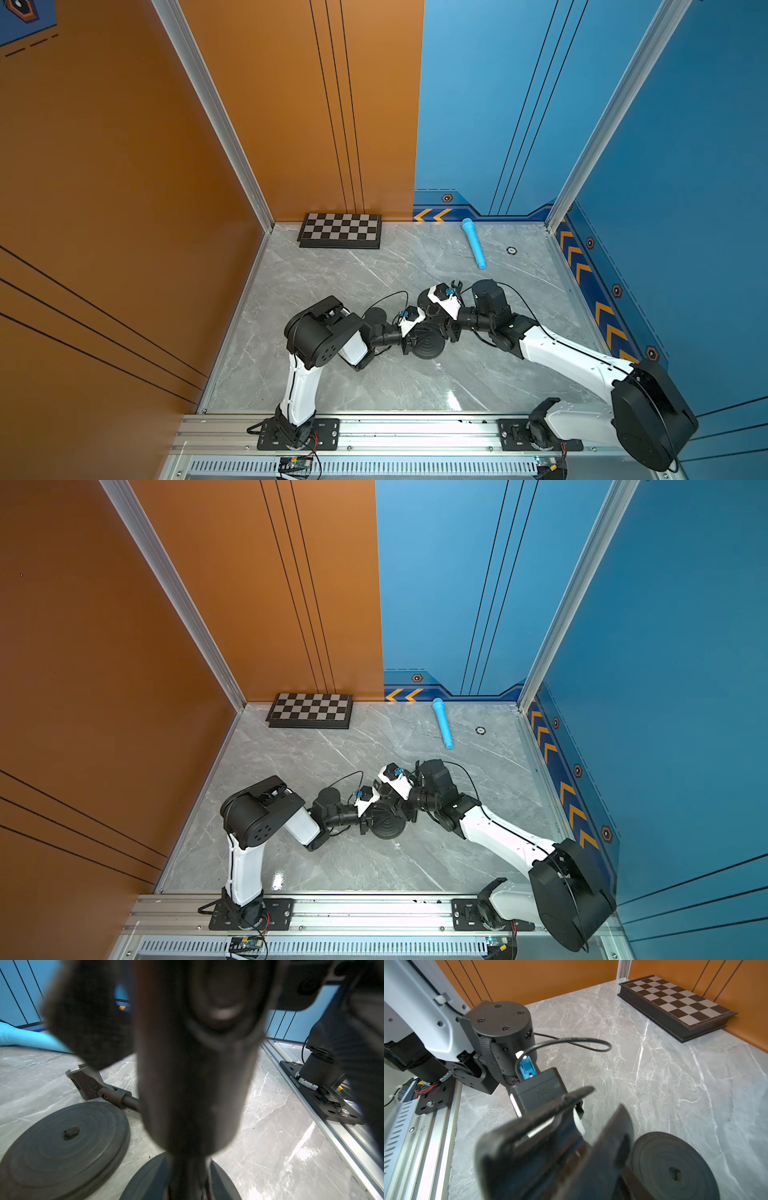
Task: Assemble a microphone stand
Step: Screw the microphone stand pole into the microphone stand base.
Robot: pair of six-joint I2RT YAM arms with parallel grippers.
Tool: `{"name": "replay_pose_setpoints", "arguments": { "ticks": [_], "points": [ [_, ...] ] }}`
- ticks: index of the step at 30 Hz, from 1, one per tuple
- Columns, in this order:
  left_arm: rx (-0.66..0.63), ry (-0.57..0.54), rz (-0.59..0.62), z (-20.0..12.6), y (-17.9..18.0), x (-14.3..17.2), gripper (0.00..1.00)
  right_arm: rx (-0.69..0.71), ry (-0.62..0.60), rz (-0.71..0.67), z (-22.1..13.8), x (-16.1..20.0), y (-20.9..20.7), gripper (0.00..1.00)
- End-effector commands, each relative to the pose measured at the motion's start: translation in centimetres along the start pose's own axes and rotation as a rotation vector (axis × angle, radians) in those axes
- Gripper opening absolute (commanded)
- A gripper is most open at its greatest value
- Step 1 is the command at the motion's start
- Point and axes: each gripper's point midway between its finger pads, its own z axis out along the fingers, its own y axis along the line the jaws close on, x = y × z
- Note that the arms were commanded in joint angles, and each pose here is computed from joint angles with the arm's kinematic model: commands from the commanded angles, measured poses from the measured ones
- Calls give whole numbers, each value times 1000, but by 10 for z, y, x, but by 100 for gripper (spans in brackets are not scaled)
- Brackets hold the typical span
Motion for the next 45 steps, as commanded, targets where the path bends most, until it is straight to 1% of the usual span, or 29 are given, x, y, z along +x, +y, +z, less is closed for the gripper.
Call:
{"name": "replay_pose_setpoints", "arguments": {
  "ticks": [1, 5, 8, 11, 15, 17, 19, 21, 23, 28, 30, 31, 32, 33, 35, 36, 39, 41, 45],
  "points": [
    [51, 25, 0, 2, -10, 10, 25, -84, 5, -29, 7, -5, 6, 46],
    [29, 29, -5, 1, -7, 12, 27, -37, -12, -15, 11, -7, -4, 20],
    [15, 26, -4, 2, -4, 10, 28, 54, -44, 16, 11, -3, -12, 8],
    [-8, 27, -10, 2, -1, 10, 27, 251, -69, 75, 9, 7, -26, 0],
    [-64, 33, -20, 3, 8, 14, 26, 566, -118, 179, -1, 25, -32, 0],
    [-66, 31, -30, 4, 9, 13, 26, 675, -126, 228, -5, 34, -32, 0],
    [-61, 30, -32, 5, 8, 13, 25, 723, -136, 268, -7, 38, -31, 0],
    [-52, 28, -33, 5, 7, 12, 20, 706, -142, 288, -7, 37, -29, 0],
    [-37, 27, -32, 5, 4, 11, 18, 676, -123, 289, -6, 35, -28, 0],
    [-17, 33, -36, 5, 2, 15, 18, 570, -33, 309, -7, 34, -34, 0],
    [-11, 40, -40, 5, 1, 18, 13, 536, -1, 329, -5, 39, -35, 5],
    [-10, 40, -40, 5, 1, 18, 10, 521, 3, 330, -3, 39, -33, 9],
    [-9, 41, -43, 5, 2, 19, 8, 491, 9, 326, 1, 38, -29, 19],
    [-3, 43, -47, 5, 1, 20, 5, 462, 22, 317, 3, 39, -25, 25],
    [4, 43, -57, 5, 3, 21, 1, 398, 39, 282, 6, 37, -17, 36],
    [8, 44, -64, 5, 2, 22, 0, 360, 50, 269, 6, 36, -14, 39],
    [27, 49, -73, 4, -1, 25, 0, 181, 65, 227, 3, 28, -4, 42],
    [52, 53, -74, 4, -6, 27, 0, 99, 79, 186, -1, 26, 0, 43],
    [83, 60, -66, 4, -14, 29, 0, 16, 82, 138, -6, 22, -5, 46]
  ]
}}
